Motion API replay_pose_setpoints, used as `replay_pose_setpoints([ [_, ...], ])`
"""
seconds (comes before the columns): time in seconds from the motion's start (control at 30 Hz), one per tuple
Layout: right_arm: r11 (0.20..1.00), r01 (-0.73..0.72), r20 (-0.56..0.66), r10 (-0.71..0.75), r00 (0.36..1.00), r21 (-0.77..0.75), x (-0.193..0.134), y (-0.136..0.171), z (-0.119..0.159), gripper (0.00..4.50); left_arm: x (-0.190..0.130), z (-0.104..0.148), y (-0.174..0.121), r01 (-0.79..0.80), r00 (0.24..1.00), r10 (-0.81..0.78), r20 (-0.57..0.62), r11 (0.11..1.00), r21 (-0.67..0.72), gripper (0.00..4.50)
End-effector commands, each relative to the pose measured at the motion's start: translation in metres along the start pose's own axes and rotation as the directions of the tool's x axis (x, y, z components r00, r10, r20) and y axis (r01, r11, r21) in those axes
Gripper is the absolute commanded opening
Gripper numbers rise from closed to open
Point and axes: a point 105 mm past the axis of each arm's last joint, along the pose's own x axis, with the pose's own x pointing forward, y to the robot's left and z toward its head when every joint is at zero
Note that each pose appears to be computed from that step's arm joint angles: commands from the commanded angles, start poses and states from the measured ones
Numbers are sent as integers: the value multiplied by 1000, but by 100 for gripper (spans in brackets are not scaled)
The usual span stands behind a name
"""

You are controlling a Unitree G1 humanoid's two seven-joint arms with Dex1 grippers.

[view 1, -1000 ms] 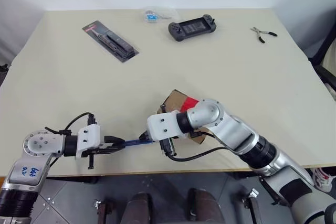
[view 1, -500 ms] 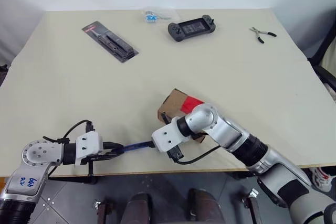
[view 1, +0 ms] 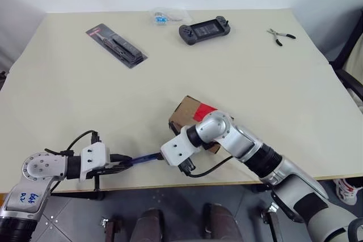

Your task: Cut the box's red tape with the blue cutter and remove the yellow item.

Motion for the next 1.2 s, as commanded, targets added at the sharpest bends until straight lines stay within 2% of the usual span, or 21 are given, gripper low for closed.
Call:
replay_pose_setpoints([
  [0.03, 995, 45, -14, -46, 999, -89, -13, -12, 8, 2, -2, 1, -6, 35, 999, -35, -16, 999, 9, 46],
  [0.3, 994, 10, -58, -16, 998, -105, -13, -4, -4, 2, -2, 2, -4, 27, 1000, -27, -15, 1000, 0, 46],
  [0.53, 994, 17, -3, -17, 1000, -110, -12, -5, 5, 2, -3, 1, -4, 23, 999, -24, -23, 1000, -10, 46],
  [0.93, 993, -7, -24, 5, 1000, -116, 5, -4, -1, 2, -2, 3, -2, 20, 1000, -20, -18, 1000, -7, 46],
  [1.2, 992, -5, 10, 6, 1000, -124, 18, -9, 7, 2, 0, 4, -2, 21, 1000, -21, -13, 1000, -7, 46],
])
